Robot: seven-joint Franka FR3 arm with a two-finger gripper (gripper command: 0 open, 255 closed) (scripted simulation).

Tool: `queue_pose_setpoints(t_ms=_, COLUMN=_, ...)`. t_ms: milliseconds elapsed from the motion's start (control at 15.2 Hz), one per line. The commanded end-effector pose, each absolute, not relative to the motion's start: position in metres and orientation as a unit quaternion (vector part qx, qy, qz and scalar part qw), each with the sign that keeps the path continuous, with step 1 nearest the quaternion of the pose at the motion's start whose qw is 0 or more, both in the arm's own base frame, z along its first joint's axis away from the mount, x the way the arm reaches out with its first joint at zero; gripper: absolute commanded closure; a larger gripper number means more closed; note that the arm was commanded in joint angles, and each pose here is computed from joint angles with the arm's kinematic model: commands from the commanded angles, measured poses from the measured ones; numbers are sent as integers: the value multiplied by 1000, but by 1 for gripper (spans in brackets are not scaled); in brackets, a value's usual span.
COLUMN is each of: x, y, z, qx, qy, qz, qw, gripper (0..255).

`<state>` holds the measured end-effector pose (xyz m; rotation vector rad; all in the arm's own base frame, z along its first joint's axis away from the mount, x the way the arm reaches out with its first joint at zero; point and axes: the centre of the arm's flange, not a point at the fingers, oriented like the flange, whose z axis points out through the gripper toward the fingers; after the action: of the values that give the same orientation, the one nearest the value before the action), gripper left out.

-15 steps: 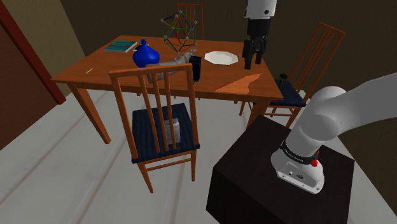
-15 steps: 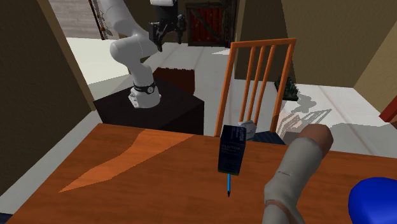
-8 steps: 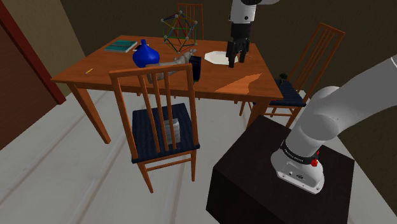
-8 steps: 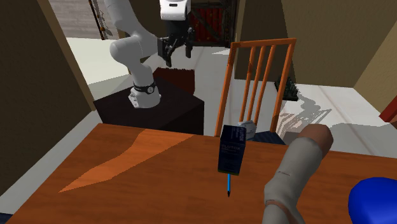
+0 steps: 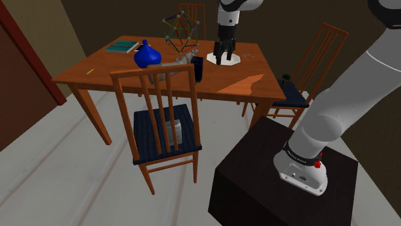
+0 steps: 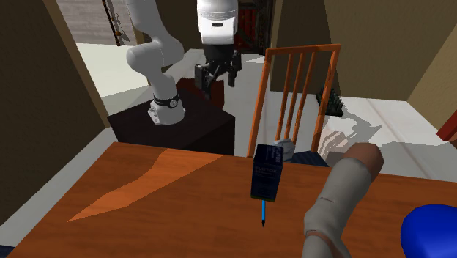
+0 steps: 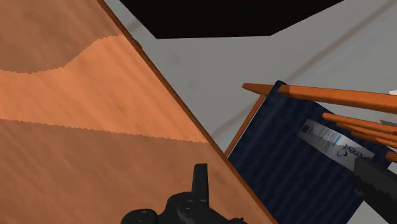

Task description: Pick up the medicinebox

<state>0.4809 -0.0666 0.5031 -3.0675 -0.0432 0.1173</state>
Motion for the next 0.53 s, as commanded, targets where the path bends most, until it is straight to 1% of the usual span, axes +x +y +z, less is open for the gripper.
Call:
queue_pose_setpoints(t_ms=0, x=501, y=-74, z=498, qx=-999, qy=-16, qz=32, qw=34, gripper=0)
queue_pose_setpoints(t_ms=462, x=582, y=-98, z=481, qx=-999, qy=-24, qz=11, qw=29, gripper=0)
